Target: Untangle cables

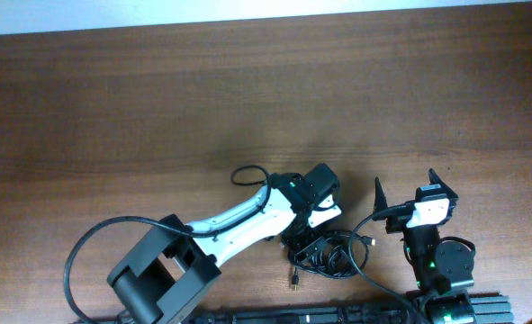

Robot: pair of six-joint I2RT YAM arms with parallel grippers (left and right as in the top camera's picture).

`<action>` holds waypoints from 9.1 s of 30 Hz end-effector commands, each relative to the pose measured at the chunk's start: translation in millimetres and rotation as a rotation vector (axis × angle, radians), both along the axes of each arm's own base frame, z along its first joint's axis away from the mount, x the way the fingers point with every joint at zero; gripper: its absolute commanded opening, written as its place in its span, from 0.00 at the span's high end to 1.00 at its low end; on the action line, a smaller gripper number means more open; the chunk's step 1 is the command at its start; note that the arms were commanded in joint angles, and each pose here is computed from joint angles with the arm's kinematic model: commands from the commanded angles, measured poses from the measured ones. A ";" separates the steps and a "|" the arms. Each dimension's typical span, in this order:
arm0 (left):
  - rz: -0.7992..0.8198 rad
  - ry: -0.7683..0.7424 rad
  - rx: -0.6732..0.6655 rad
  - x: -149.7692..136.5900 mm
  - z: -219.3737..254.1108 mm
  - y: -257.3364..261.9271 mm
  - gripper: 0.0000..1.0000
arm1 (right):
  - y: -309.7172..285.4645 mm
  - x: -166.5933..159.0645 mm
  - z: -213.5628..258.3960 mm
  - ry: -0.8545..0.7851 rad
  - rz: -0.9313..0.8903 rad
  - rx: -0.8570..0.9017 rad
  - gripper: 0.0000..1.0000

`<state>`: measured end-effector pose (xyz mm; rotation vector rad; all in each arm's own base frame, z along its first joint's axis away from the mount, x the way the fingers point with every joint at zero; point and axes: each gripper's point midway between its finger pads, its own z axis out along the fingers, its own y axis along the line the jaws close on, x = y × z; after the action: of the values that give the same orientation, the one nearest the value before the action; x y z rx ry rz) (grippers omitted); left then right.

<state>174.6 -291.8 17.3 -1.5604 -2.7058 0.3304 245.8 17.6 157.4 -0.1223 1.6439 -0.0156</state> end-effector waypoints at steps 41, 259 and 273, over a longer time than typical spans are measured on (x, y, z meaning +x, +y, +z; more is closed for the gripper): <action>0.697 -0.489 -0.109 198.7 -6.4 92.6 0.01 | -0.5 -0.2 -2.7 0.005 0.000 0.000 0.01; -0.098 -0.507 -1.144 64.1 298.7 -61.9 1.00 | 86.9 -55.4 140.3 0.209 0.515 0.328 0.86; 0.099 -0.516 -1.324 83.0 349.5 -62.5 1.00 | 88.3 -58.0 132.1 0.247 0.520 0.335 0.96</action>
<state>250.6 -360.9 332.0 -2.0585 -2.8997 2.1872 190.1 103.1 304.8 -0.2918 1.7345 0.6649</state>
